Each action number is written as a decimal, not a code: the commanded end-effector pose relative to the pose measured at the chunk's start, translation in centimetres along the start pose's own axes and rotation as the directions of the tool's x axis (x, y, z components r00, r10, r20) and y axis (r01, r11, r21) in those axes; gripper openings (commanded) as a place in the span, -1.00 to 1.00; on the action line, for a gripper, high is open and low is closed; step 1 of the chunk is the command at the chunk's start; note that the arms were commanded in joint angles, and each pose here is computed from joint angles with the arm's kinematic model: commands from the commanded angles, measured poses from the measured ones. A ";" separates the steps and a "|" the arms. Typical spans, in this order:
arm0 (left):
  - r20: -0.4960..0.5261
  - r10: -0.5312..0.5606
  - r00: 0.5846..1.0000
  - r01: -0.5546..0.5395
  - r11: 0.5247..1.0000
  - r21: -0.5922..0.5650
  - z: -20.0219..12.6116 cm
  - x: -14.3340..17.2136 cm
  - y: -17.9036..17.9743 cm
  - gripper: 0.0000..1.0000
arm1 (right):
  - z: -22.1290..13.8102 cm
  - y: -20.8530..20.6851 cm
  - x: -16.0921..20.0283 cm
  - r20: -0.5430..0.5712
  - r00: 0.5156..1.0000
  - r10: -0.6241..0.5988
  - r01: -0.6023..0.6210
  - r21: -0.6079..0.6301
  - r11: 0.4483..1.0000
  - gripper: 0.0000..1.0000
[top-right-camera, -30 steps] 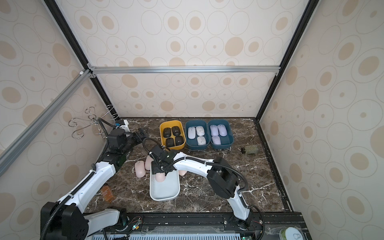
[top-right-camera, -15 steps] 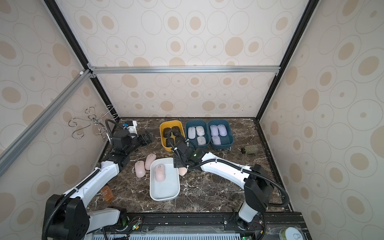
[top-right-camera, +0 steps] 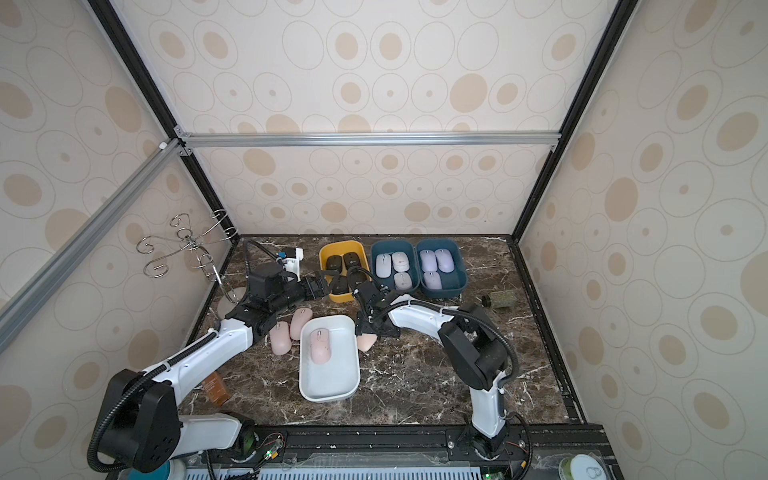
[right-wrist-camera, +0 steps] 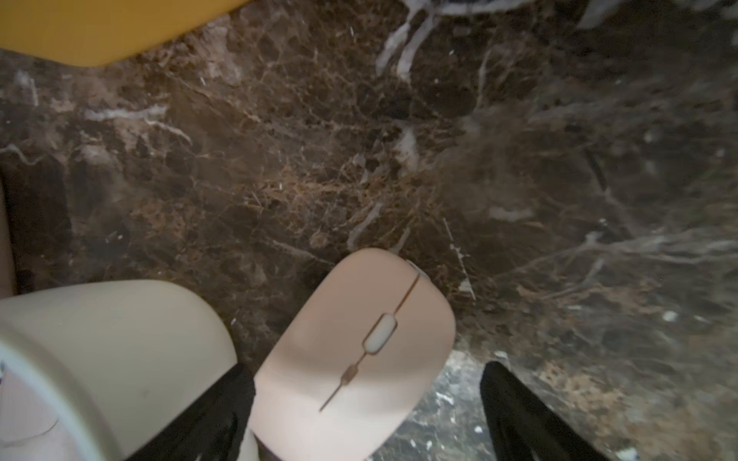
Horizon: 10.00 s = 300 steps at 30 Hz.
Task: Place the mice by color into the storage box
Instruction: Pick up the mouse from the center of the board, then place the mouse in the storage box, then move the storage box to the center of the board, then pick up the mouse from the center of the board, then place the mouse in the storage box.
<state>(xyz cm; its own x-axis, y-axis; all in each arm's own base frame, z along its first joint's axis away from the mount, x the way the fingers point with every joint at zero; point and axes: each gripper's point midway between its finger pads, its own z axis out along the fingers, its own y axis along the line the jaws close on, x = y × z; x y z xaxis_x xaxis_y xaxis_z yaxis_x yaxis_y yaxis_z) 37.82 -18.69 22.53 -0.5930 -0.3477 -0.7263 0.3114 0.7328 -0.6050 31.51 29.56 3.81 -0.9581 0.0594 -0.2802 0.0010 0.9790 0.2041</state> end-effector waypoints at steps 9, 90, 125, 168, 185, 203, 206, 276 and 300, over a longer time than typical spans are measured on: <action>0.042 0.002 0.999 -0.004 0.999 0.042 -0.7 -1.6 -1.5 1.00 | 2.1 -1.3 0.2 -0.029 0.999 0.015 -0.013 0.083 0.996 0.85; 0.366 0.069 0.928 0.032 0.964 -0.263 -8.2 -8.8 3.8 0.99 | 1.1 10.2 4.6 0.015 0.959 -0.282 0.281 0.044 0.959 0.26; 0.351 0.077 0.933 0.027 0.959 -0.281 -7.8 -8.5 4.4 1.00 | -4.1 3.8 5.7 -0.082 0.897 -0.435 0.439 0.046 0.897 -0.31; 0.239 0.095 0.966 0.013 0.909 -0.416 -5.1 -6.4 8.5 1.00 | -3.8 -14.1 -0.5 -0.022 0.997 -0.073 0.076 0.223 0.972 -0.98; -0.047 0.045 0.998 -0.063 0.822 -0.566 -2.9 -0.1 14.0 1.00 | -10.3 -13.6 -2.3 0.134 0.983 -0.124 0.101 0.165 0.981 0.27; -0.498 -0.072 0.864 -0.254 0.792 -0.556 -1.4 12.0 17.6 0.74 | -13.7 -13.1 -3.7 0.275 0.950 -0.149 0.118 0.125 0.985 0.61; -0.514 -0.088 0.853 -0.267 0.774 -0.575 -1.3 12.4 18.2 0.55 | -13.8 -13.1 -3.6 0.277 0.949 -0.149 0.118 0.125 0.985 0.59; -0.526 -0.084 0.846 -0.081 0.955 -0.284 10.0 27.5 -10.8 0.09 | -16.4 -16.4 -4.3 0.421 0.907 -0.006 -0.041 0.103 0.994 0.53; -0.419 0.015 0.908 -0.121 0.966 -0.228 7.8 20.0 -14.5 0.37 | -16.6 -15.8 -4.4 0.428 0.904 -0.014 -0.020 0.074 0.997 0.54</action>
<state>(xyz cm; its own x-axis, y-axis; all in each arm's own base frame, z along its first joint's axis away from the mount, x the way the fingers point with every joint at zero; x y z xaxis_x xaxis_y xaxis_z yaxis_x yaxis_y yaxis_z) 26.30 -41.32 9.30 -0.8925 -0.0353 -0.4497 0.1755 0.8913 -0.4181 31.10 10.60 17.40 -0.7432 0.1241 -0.6575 0.0477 0.9900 0.1330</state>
